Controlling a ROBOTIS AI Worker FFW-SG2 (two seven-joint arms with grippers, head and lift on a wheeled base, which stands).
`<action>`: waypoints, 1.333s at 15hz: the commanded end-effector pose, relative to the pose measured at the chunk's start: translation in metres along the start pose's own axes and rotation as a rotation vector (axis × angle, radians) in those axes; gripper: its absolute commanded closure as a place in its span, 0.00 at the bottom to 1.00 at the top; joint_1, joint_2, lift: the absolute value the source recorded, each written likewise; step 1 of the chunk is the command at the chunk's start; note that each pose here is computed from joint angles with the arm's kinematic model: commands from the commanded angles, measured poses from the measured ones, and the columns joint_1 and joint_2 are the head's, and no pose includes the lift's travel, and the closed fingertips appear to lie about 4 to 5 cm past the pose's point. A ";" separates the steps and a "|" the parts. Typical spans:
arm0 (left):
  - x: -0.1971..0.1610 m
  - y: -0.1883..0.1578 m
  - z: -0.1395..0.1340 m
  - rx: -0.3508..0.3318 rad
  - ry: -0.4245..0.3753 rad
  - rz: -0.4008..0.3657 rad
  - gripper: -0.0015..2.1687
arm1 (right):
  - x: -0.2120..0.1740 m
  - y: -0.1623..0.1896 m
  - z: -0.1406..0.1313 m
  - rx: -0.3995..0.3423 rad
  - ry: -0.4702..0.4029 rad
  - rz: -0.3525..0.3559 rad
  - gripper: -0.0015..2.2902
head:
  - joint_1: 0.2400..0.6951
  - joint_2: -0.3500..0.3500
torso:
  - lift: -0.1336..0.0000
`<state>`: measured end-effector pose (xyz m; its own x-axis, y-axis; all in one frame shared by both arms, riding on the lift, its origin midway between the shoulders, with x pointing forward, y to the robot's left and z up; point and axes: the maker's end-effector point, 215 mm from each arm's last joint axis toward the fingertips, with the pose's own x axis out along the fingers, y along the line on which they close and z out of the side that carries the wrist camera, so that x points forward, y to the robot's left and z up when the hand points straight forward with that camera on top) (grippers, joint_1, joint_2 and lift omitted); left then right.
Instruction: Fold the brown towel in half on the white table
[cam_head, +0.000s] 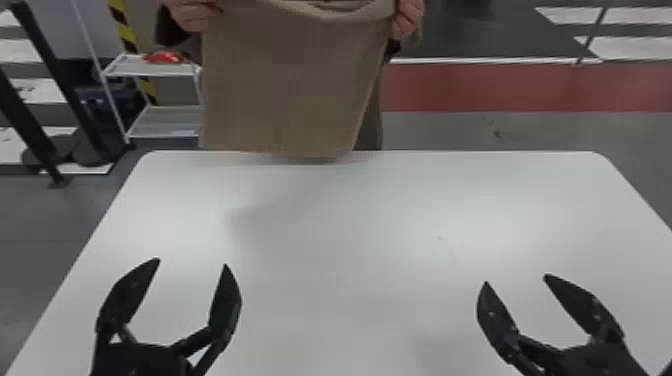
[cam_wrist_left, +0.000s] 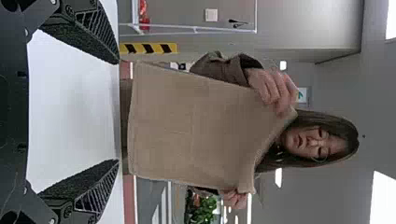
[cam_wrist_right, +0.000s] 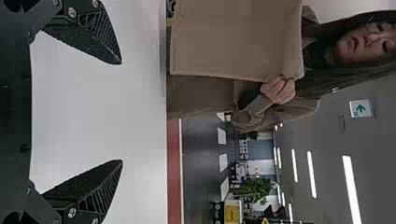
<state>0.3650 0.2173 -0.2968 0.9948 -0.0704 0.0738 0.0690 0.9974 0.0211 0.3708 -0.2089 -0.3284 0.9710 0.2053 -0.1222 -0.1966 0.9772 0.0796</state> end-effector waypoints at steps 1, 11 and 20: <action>-0.001 0.002 0.002 0.004 0.002 0.003 0.06 | -0.002 0.001 0.002 -0.001 -0.005 0.001 0.06 | 1.00 0.52 | 0.08; -0.001 -0.001 0.001 0.001 0.003 -0.002 0.06 | -0.005 0.000 0.004 0.000 -0.004 -0.003 0.06 | 1.00 0.52 | 0.08; 0.001 -0.003 -0.005 -0.001 0.016 -0.006 0.06 | -0.005 -0.001 -0.001 0.012 0.002 -0.014 0.06 | 1.00 0.51 | 0.08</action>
<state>0.3663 0.2154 -0.3013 0.9955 -0.0744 0.0590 0.0733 0.9971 0.0210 0.3656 -0.2112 -0.3289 0.9730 0.1931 -0.1265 -0.1828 0.9792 0.0887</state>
